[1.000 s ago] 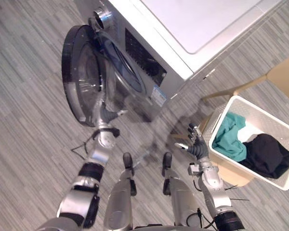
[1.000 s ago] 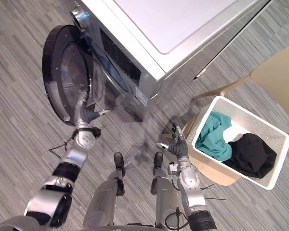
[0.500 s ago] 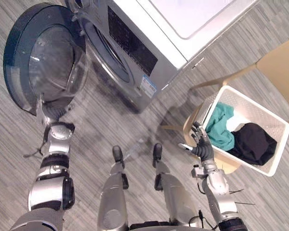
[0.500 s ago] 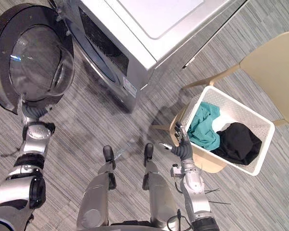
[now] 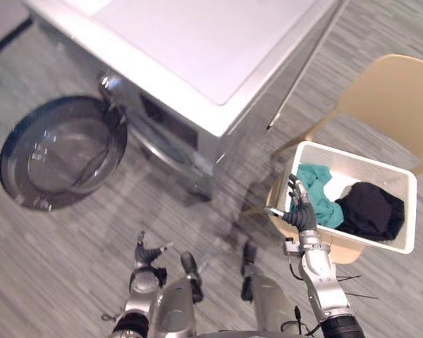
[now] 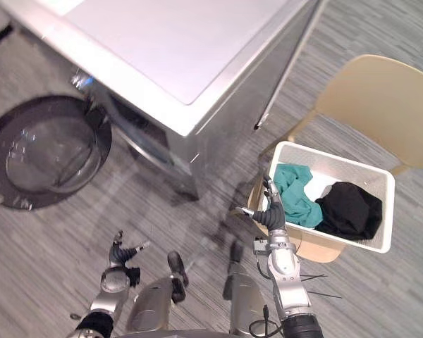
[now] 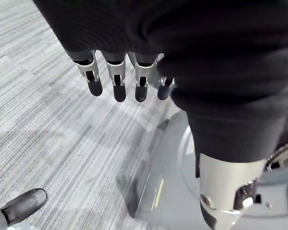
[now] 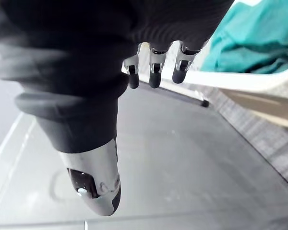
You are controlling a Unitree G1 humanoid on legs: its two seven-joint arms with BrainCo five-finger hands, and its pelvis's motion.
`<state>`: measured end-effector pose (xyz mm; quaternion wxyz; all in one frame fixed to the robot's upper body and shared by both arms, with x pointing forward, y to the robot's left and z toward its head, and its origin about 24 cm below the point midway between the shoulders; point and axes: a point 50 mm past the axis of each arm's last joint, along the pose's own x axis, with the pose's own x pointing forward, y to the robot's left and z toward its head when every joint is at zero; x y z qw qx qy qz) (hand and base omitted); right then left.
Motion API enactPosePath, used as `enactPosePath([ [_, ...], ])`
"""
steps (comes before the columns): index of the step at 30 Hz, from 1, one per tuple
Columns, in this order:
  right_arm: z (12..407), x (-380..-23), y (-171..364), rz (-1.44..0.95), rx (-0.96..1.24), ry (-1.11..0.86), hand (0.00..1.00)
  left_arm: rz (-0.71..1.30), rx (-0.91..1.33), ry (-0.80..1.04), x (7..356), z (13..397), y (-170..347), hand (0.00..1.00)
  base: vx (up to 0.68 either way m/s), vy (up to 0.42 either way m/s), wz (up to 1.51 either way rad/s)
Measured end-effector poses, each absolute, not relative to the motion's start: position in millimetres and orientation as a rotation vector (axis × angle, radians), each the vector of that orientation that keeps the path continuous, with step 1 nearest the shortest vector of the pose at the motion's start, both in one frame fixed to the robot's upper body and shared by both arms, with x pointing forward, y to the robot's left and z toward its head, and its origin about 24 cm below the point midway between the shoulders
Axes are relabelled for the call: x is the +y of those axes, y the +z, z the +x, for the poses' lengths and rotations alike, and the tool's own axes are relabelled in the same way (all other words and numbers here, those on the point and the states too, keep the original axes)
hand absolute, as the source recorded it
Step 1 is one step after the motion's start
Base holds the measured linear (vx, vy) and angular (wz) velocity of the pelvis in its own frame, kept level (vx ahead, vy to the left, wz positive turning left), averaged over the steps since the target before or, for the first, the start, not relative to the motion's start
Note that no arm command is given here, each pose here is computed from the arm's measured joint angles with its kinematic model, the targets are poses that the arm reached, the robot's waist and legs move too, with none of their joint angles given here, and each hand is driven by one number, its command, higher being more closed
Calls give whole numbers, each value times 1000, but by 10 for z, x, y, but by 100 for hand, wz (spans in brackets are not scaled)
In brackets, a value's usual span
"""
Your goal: Pick up the laundry basket with both hands and put the clothes into the washing machine.
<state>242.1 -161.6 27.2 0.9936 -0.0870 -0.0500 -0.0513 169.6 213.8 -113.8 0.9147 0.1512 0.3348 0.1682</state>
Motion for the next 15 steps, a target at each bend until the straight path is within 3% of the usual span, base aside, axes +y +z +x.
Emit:
enactPosePath([
  [8, 2211, -1828, 65, -367, 9, -121, 0, 237, 796, 217, 1877, 1496, -1333, 0, 134, -142, -91],
  [15, 2384, -1924, -80, -569, 83, -56, 0, 221, 779, 198, 1835, 1482, -1332, 0, 164, 81, -67],
])
